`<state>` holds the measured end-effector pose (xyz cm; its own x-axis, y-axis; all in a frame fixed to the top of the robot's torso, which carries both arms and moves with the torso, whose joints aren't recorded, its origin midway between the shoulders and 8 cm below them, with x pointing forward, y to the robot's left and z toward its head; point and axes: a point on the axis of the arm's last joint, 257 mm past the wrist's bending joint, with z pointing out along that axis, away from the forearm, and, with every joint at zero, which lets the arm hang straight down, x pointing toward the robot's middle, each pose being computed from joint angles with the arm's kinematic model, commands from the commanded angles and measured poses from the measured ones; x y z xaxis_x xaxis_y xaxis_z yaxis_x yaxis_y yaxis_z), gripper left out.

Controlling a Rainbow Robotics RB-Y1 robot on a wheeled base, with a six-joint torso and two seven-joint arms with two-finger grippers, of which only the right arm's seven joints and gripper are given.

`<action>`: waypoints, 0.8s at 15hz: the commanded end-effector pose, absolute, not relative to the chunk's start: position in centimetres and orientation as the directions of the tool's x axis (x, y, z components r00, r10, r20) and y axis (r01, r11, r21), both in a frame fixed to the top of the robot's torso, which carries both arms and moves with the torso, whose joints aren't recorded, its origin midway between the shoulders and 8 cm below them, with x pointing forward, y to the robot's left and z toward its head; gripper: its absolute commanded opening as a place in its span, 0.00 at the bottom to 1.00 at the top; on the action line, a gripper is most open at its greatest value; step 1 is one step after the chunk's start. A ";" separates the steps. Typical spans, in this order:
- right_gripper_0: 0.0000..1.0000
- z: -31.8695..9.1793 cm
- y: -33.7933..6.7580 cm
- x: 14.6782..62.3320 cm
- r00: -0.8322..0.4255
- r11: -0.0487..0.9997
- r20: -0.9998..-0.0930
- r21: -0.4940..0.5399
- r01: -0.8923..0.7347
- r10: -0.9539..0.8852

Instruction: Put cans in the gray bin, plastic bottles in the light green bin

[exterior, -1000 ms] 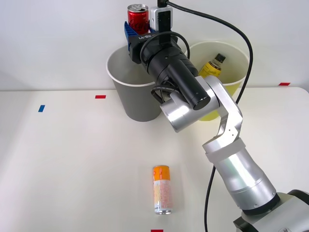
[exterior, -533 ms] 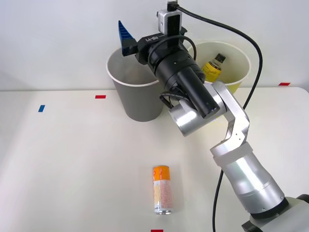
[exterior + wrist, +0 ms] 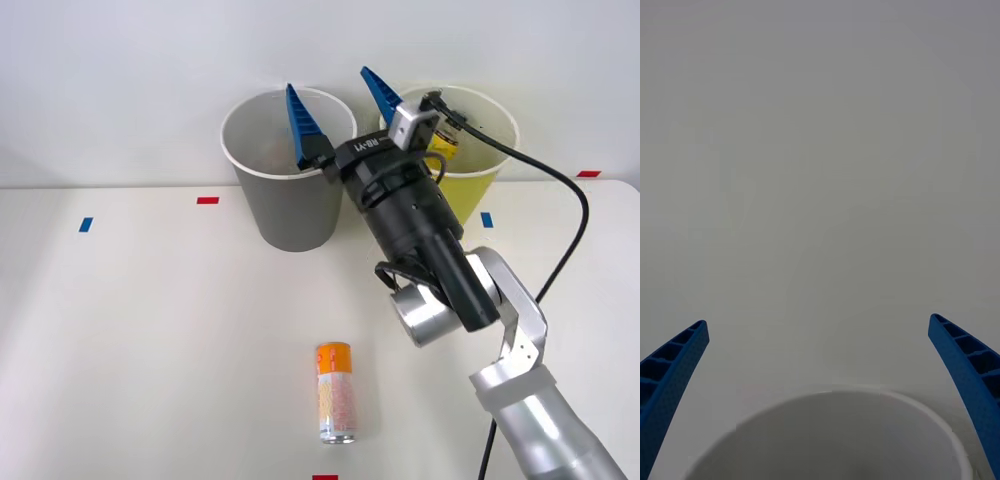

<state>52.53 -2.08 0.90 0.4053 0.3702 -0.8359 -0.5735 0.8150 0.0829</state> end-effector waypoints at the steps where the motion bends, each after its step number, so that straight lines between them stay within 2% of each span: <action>1: 1.00 -0.1 -4.5 50.1 0.397 0.815 -0.830 0.113 -0.568 0.392; 7: 1.00 -4.4 -9.9 45.3 0.337 0.830 -0.847 0.194 -0.523 0.410; 12: 1.00 -10.1 -14.9 40.3 0.315 0.878 -0.881 0.197 -0.437 0.354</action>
